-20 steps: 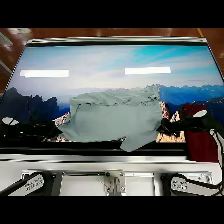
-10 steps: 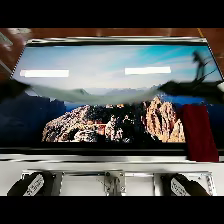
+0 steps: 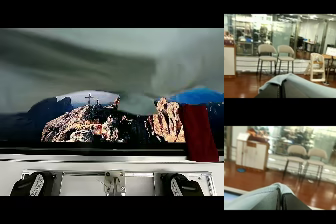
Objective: Fold the shirts.
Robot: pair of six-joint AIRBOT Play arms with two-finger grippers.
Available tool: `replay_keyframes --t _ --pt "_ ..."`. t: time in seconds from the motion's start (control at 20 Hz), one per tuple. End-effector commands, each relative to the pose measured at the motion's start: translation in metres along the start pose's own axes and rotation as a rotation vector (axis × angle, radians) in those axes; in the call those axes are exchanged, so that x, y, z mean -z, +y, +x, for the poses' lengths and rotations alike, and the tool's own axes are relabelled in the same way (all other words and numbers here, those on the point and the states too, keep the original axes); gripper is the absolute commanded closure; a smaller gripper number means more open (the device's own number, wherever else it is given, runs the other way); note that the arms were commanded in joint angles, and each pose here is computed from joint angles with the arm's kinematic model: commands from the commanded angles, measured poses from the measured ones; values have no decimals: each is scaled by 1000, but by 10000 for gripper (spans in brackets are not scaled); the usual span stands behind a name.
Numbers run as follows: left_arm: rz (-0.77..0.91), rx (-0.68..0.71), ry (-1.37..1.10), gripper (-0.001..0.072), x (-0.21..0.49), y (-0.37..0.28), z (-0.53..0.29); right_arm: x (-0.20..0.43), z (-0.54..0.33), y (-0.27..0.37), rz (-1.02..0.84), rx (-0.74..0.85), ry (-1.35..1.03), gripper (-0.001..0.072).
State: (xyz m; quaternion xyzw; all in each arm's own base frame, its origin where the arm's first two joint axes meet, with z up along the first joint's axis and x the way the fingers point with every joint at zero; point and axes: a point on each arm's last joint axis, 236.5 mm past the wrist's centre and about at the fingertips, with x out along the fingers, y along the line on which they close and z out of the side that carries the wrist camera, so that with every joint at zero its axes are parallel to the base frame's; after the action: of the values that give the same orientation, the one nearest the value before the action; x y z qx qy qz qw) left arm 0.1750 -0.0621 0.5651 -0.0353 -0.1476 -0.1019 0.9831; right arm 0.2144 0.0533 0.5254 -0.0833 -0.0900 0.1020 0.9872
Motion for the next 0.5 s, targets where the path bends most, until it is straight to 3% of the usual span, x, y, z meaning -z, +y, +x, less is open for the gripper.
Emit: replay_keyframes --t 0.0,0.15,0.3,0.45 --pt "111 -130 184 674 33 15 -33 33 -41 -10 -61 90 188 657" --pt "118 -131 432 673 93 24 -41 84 -41 -16 -49 91 405 657" --pt "85 -109 638 672 161 43 -34 174 -33 -8 41 -11 797 657" --pt "-52 -110 866 672 260 75 -20 259 2 -12 137 -75 1058 658"
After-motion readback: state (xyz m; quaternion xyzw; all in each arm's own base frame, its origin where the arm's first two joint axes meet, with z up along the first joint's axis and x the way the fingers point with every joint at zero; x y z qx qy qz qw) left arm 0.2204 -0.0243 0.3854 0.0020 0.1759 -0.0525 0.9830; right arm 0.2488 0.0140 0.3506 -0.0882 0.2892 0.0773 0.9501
